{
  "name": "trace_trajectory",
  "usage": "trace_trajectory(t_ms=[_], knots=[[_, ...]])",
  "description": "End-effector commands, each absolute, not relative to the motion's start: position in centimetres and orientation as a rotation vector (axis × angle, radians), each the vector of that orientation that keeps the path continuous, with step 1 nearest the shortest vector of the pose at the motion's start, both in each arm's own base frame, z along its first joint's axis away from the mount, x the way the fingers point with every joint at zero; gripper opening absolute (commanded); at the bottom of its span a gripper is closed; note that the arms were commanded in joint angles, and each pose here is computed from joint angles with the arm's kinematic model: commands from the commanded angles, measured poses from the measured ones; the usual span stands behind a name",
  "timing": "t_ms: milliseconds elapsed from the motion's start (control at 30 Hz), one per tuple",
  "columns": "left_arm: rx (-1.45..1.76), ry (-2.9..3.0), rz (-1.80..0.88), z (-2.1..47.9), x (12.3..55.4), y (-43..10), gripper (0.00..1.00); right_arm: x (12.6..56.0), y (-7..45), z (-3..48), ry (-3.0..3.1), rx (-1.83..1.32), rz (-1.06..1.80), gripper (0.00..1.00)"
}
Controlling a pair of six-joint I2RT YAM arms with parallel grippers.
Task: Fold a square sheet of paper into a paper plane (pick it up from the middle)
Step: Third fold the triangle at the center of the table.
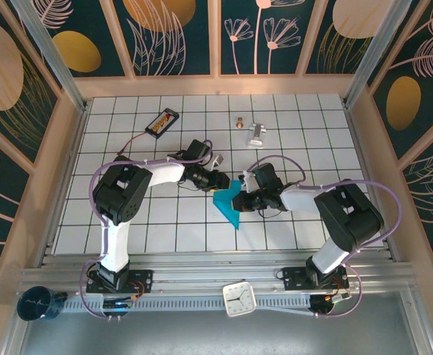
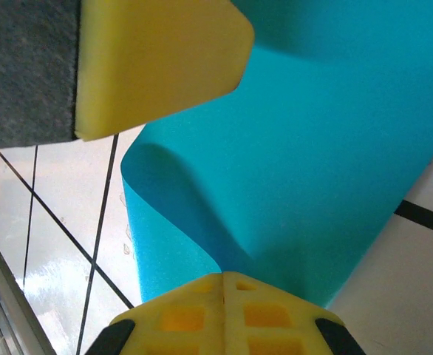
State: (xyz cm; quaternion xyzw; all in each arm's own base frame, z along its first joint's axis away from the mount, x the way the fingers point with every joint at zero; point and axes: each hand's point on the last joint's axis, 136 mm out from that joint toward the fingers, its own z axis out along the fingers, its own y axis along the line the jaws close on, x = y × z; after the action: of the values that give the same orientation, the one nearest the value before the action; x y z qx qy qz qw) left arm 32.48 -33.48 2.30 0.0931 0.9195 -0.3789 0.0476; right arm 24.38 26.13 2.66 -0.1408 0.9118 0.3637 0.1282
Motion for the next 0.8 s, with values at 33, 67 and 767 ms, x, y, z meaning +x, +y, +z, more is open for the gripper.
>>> trace_trajectory(t_ms=[33,67,767], knots=[[0.218,2.972,-0.911,-3.3,31.2,-30.2,0.41,25.3,25.9,2.6,2.651,-0.424,1.017,0.05],[0.217,2.972,-0.911,-3.3,31.2,-30.1,0.41,25.4,25.9,2.6,2.652,-0.424,1.017,0.05],[0.219,2.969,-0.913,-3.2,31.2,-30.2,0.41,24.9,25.4,1.4,2.684,-0.400,1.000,0.05]])
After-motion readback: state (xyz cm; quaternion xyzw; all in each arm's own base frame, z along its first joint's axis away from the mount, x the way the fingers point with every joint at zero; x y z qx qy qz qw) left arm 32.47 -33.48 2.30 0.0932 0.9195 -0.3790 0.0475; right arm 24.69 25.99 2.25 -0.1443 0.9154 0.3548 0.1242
